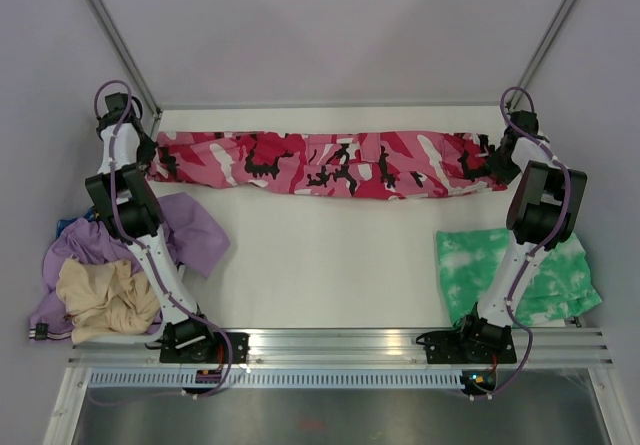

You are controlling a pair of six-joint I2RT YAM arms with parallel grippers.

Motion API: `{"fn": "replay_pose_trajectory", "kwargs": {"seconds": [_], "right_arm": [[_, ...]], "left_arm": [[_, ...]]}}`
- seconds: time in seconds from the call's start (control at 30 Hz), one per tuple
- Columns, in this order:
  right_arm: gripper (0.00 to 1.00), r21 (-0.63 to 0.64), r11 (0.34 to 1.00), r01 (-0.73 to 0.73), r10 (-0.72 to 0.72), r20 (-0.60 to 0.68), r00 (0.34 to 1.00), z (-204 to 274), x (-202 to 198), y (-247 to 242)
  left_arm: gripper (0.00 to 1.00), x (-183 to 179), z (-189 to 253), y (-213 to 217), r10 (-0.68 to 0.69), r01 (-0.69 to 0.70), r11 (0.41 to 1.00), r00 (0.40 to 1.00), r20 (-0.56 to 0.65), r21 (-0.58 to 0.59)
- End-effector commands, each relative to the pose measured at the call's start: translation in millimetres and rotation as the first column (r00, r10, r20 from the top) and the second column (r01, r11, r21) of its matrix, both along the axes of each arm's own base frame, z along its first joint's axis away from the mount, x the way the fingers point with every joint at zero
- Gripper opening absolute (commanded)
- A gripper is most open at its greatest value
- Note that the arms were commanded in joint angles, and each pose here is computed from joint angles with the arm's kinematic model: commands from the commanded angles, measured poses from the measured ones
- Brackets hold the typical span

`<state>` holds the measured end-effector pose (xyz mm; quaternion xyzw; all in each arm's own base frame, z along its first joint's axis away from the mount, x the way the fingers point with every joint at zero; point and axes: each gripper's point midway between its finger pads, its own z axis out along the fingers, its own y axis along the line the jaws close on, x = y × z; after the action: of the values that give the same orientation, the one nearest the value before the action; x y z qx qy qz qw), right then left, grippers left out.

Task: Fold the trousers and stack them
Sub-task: Fold the trousers

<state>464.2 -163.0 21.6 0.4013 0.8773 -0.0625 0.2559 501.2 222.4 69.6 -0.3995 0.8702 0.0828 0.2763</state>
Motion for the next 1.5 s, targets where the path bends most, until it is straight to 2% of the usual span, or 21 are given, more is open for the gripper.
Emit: {"fn": "replay_pose_trajectory", "kwargs": {"seconds": [0.0, 0.17, 0.3, 0.4, 0.53, 0.6, 0.73, 0.77, 0.8, 0.87, 1.0, 1.2, 1.3, 1.33, 1.47], "right_arm": [[0.47, 0.039, 0.999, -0.002, 0.003, -0.031, 1.0, -11, -6, 8], [0.47, 0.028, 1.0, 0.006, -0.005, -0.031, 1.0, -9, -8, 7], [0.47, 0.031, 0.999, 0.009, -0.009, -0.028, 1.0, -9, -7, 7], [0.47, 0.034, 0.999, 0.004, -0.004, -0.025, 1.0, -9, -5, 8], [0.47, 0.025, 1.0, 0.004, -0.003, -0.024, 1.0, -5, -3, 7], [0.47, 0.022, 1.0, 0.002, -0.001, -0.025, 1.0, -4, -3, 6], [0.47, 0.024, 1.0, 0.001, 0.0, -0.015, 1.0, -2, 3, 5], [0.47, 0.028, 1.0, -0.002, 0.003, -0.02, 1.0, -3, 3, 6], [0.47, 0.03, 1.0, -0.007, 0.007, -0.016, 1.0, -2, 5, 7], [0.48, 0.03, 0.999, -0.011, 0.011, -0.011, 1.0, -2, 8, 9], [0.48, 0.037, 0.999, -0.021, 0.021, -0.009, 1.0, -3, 10, 14], [0.47, 0.05, 0.998, -0.037, 0.038, -0.022, 0.999, -12, 5, 22], [0.47, 0.051, 0.998, -0.04, 0.041, -0.016, 0.999, -10, 5, 23], [0.47, 0.052, 0.998, -0.042, 0.042, -0.009, 0.999, -8, 6, 24], [0.48, 0.054, 0.997, -0.05, 0.049, 0.021, 0.999, 6, 9, 25]], "left_arm": [[0.06, 31, 49, 16, 0.014, -0.023, 0.998, 0.987, 0.159, 0.053], [0.06, 56, 79, 24, -0.008, -0.017, 0.996, 0.963, 0.27, 0.088], [0.08, 68, 81, 28, -0.021, -0.011, 0.995, 0.951, 0.307, 0.104], [0.08, 74, 61, 26, -0.008, -0.011, 0.998, 0.958, 0.285, 0.063], [0.08, 59, 24, 25, 0.064, -0.067, 0.998, 0.984, 0.166, 0.011], [0.11, 56, 14, 24, 0.08, -0.08, 0.997, 0.986, 0.143, -0.004], [0.35, 51, -2, 22, 0.094, -0.093, 0.996, 0.99, 0.103, -0.019], [0.51, 50, -2, 23, 0.098, -0.097, 0.995, 0.99, 0.102, -0.021], [0.59, 49, -3, 22, 0.1, -0.098, 0.995, 0.99, 0.096, -0.021], [0.67, 47, 4, 21, 0.101, -0.099, 0.995, 0.99, 0.103, -0.02], [0.75, 39, 24, 21, 0.114, -0.115, 0.993, 0.986, 0.122, -0.003], [0.75, 2, 43, 7, 0.204, -0.197, 0.978, 0.97, 0.134, -0.061], [0.74, 0, 55, -16, 0.23, -0.194, 0.967, 0.945, 0.234, -0.167], [0.7, 8, 62, -19, 0.229, -0.179, 0.966, 0.93, 0.289, -0.189], [0.6, 14, 69, -41, 0.286, -0.189, 0.937, 0.897, 0.335, -0.294]]}}
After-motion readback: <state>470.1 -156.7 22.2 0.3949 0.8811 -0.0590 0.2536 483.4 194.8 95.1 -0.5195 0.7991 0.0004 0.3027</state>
